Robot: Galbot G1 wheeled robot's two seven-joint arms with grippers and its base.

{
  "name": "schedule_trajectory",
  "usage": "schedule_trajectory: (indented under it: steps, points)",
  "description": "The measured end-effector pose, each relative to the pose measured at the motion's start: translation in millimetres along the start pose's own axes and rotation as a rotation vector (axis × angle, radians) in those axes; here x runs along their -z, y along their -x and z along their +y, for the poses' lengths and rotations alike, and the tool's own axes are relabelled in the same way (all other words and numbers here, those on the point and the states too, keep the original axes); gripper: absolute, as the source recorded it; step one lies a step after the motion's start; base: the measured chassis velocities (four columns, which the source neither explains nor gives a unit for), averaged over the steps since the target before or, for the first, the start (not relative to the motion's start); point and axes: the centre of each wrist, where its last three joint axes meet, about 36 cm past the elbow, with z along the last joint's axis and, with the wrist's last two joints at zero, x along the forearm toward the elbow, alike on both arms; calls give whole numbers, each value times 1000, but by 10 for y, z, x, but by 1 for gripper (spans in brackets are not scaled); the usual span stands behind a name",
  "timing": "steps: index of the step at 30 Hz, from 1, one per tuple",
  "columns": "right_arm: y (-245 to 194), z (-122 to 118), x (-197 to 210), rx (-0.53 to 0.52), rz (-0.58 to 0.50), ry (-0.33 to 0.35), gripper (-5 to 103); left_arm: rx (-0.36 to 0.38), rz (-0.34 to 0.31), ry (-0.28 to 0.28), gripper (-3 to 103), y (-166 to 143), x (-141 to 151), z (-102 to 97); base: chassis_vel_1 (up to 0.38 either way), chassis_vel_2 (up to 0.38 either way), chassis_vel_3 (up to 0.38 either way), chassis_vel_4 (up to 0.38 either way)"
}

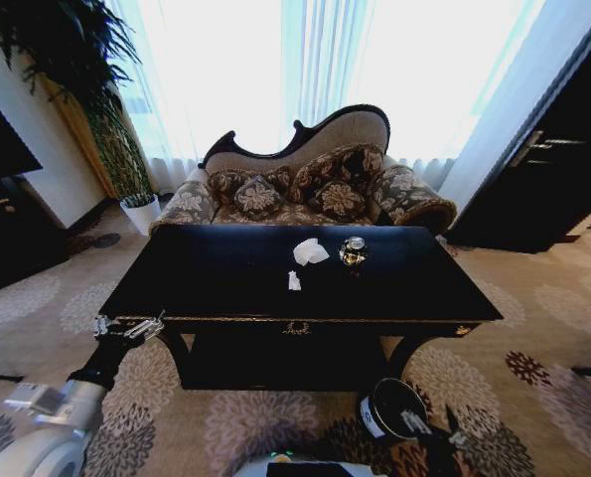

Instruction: Move to the front of the table and place the trash on the table into the trash bin.

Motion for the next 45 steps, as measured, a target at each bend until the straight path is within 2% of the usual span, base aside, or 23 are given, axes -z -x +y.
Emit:
schedule_trajectory:
  steps: [2,3,6,12,16,20,27,31,41,45]
  points:
    - [126,11,293,-1,-42,8,100,0,0,0,100,0,0,0,0,0,0,0]
    - [126,11,293,-1,-42,8,100,0,0,0,100,0,0,0,0,0,0,0]
    - [424,97,797,37,-87,23,100,0,0,0,100,0,0,0,0,0,0,0]
    - [839,323,1240,135,-86,50,100,0,0,0,100,0,0,0,0,0,0,0]
    - [1281,516,1628,289,-43,-5,100,0,0,0,100,0,0,1,0,0,0,0]
    - [1507,596,1814,341,1,-22,100,0,0,0,100,0,0,0,0,0,0,0]
    - [1943,780,1905,411,98,-10,100,0,0,0,100,0,0,0,0,0,0,0]
    - [2324,948,1830,466,174,-40,100,0,0,0,100,0,0,0,0,0,0,0]
    - [2915,1358,1704,554,187,-118,100,0,0,0,100,0,0,0,0,0,0,0]
    - [3043,1422,1634,559,196,-133,100,0,0,0,100,0,0,0,0,0,0,0]
